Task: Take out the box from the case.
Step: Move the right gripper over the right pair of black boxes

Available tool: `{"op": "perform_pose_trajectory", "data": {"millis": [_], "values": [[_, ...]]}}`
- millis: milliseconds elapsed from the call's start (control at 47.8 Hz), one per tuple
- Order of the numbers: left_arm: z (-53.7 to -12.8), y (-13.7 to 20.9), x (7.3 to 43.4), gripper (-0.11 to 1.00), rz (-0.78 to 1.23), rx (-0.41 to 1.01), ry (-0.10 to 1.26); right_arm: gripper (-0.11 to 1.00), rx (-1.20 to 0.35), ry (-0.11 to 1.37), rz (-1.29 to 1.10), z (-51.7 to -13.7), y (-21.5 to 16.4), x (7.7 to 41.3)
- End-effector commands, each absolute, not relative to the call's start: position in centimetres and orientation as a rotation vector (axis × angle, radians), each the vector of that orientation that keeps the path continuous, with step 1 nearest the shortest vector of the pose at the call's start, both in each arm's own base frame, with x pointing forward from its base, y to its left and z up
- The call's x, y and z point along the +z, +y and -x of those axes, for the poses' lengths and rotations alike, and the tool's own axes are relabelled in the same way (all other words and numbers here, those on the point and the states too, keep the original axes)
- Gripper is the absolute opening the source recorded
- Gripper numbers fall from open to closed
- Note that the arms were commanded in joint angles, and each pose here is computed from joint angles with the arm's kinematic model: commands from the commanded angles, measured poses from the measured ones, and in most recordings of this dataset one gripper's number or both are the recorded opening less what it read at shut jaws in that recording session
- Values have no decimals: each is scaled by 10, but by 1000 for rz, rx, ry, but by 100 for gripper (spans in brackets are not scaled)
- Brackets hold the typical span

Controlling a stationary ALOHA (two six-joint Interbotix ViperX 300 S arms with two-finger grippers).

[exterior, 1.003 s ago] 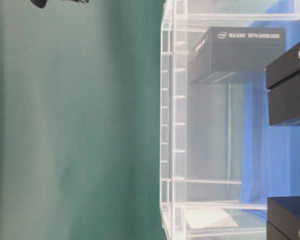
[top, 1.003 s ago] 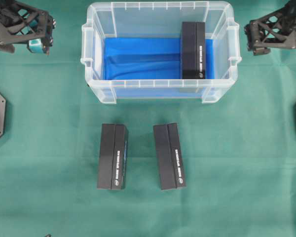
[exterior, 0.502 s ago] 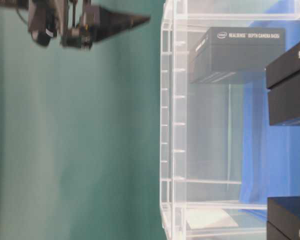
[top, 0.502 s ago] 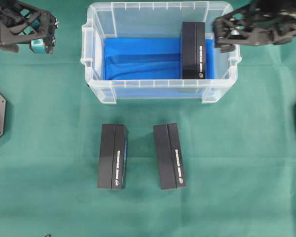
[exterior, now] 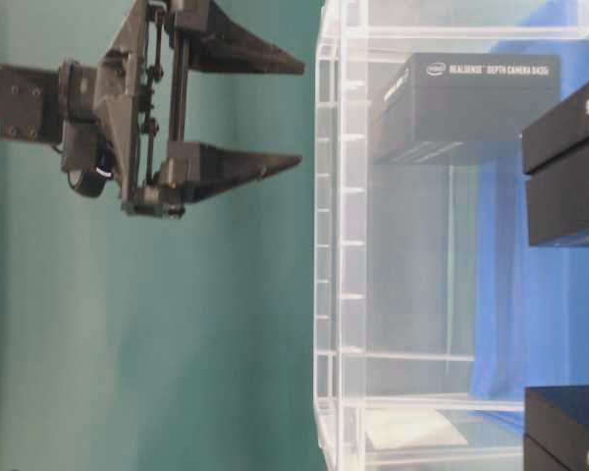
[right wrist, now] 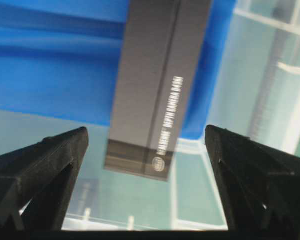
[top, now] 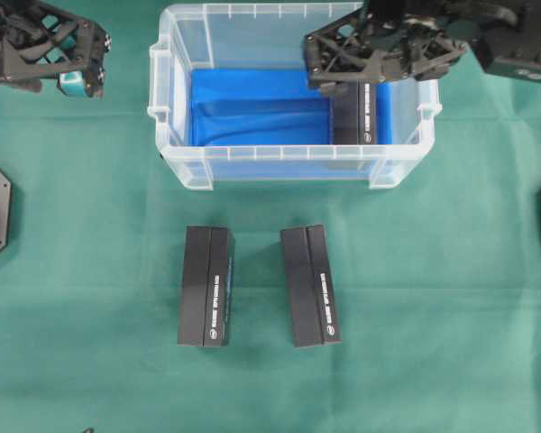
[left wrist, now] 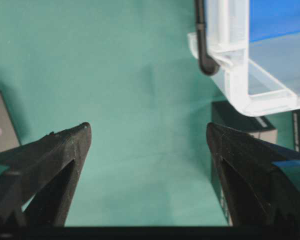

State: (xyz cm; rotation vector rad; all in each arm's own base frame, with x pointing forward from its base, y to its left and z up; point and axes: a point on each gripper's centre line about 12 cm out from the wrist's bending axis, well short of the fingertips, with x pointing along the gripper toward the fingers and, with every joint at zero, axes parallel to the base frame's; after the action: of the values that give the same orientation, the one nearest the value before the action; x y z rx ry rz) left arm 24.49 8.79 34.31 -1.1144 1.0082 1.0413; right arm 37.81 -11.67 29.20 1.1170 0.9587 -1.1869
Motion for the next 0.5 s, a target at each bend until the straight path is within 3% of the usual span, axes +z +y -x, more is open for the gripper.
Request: {"op": "perform_pose_trajectory", "data": {"millis": [0,481], "values": [[-245,88,349,99,1111,1026,985,92,-1162,922,-1129,-382,-116,305],[-245,88,349,99,1109,1026,987,92,-1191,942,-1130,-378,-116,300]]}}
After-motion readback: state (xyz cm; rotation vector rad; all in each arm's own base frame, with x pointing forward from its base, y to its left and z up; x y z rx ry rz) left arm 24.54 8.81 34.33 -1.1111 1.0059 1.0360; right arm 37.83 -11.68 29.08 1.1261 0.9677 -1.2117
